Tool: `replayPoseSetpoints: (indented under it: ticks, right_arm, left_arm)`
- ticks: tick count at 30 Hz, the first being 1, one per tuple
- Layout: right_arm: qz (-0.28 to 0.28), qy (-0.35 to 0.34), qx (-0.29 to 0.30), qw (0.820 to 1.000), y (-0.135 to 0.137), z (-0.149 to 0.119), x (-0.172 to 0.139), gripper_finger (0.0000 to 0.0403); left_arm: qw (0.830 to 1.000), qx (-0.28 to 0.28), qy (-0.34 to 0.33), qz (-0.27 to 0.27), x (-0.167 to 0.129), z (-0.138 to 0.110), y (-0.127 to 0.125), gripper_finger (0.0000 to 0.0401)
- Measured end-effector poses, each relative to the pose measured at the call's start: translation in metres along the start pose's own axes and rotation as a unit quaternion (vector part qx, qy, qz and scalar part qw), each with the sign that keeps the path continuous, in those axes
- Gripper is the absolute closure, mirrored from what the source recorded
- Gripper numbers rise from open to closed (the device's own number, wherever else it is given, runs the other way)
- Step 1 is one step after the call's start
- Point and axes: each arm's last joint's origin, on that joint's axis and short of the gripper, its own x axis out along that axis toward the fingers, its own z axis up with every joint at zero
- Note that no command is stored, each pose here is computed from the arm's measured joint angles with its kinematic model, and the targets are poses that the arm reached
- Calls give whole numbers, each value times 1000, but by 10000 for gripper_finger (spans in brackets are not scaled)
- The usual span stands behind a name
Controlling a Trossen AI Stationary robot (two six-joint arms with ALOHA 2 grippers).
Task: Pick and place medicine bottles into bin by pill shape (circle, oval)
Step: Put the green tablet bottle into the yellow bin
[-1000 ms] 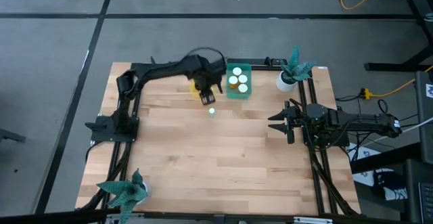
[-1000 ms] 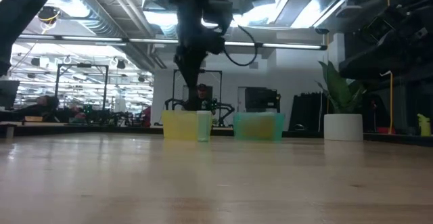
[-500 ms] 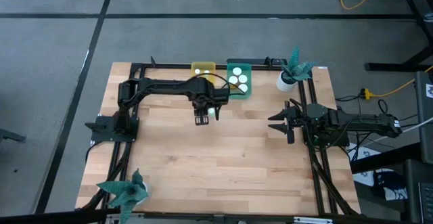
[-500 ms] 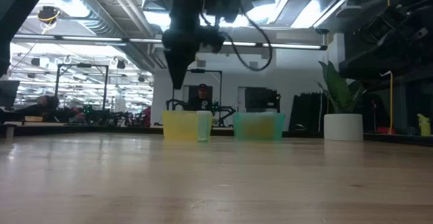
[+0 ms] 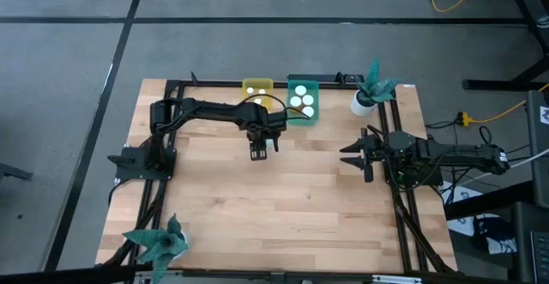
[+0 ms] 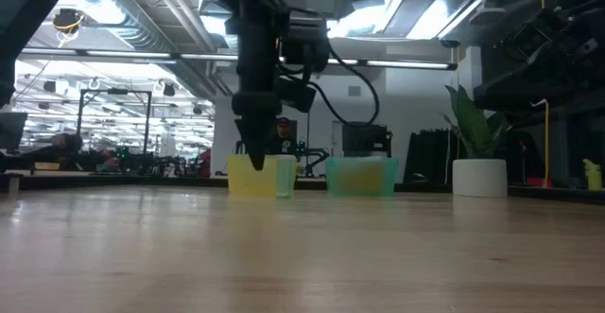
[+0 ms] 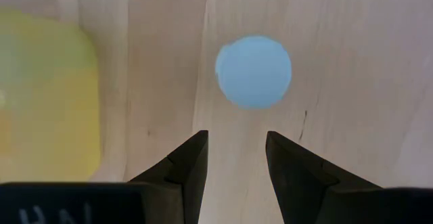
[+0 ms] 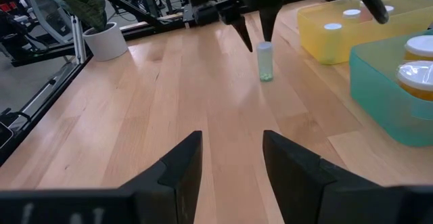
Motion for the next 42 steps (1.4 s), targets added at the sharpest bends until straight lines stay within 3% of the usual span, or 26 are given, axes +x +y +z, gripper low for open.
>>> replayPoseSetpoints:
  ticks: [23, 42]
  right_arm:
    - [0, 0, 0, 1000, 0, 0, 0, 245]
    - [0, 0, 0, 1000, 0, 0, 0, 245]
  left_arm:
    - [994, -7, -110, 7, 6, 18, 1, 259]
    - [991, -11, -133, 8, 4, 22, 1, 266]
